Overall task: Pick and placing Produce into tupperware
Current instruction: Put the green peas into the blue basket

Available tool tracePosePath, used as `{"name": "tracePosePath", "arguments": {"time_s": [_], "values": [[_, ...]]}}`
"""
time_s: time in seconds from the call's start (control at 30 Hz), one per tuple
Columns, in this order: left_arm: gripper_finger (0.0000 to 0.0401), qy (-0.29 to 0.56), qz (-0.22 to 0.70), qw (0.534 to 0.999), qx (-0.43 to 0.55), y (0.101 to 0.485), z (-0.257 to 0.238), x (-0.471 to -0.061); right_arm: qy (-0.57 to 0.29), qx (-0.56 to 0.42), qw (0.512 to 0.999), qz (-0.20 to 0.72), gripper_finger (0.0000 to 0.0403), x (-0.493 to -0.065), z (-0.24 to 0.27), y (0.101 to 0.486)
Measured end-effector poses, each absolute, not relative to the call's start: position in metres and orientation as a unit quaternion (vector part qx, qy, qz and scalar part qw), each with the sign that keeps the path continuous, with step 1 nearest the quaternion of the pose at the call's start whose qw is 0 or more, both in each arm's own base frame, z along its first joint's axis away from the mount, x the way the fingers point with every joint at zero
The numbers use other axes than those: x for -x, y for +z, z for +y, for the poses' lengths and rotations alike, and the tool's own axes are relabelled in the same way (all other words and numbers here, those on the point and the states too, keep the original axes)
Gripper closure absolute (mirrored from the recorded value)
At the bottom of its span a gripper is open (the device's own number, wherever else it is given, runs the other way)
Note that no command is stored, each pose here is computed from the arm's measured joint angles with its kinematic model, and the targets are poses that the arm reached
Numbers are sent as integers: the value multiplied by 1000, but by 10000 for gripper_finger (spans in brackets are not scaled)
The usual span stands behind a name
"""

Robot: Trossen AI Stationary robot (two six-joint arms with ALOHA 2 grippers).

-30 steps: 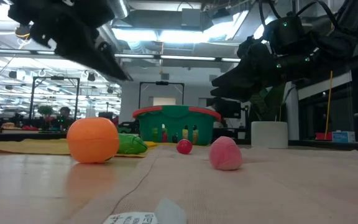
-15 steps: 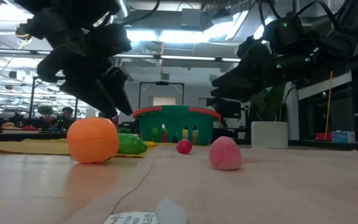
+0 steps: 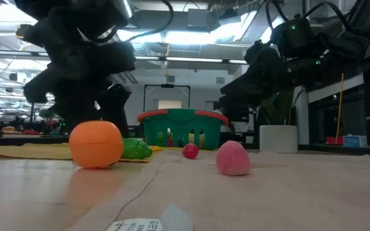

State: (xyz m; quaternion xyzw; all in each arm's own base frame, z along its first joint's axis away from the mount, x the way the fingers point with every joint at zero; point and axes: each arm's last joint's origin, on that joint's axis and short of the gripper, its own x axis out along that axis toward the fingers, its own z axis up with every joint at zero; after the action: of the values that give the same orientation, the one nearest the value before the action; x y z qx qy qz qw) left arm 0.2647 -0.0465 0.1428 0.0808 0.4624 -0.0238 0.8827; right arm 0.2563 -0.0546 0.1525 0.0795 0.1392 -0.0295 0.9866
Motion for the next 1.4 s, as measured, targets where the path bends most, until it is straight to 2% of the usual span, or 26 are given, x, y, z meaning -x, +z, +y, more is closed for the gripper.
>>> {"name": "tracePosePath", "arguments": {"time_s": [0.3, 0.77, 1.23, 1.4], "values": [[103, -2, 470, 878, -91, 138, -44, -266, -30, -80, 987, 139, 128, -256, -55, 153], [137, 9, 481, 874, -68, 137, -43, -264, -30, -80, 987, 139, 128, -256, -55, 153], [141, 11, 504, 862, -55, 131, -43, -261, -30, -80, 987, 140, 128, -256, -55, 152], [158, 11, 499, 865, -54, 131, -43, -262, -30, -80, 986, 141, 128, -256, -55, 152]]}}
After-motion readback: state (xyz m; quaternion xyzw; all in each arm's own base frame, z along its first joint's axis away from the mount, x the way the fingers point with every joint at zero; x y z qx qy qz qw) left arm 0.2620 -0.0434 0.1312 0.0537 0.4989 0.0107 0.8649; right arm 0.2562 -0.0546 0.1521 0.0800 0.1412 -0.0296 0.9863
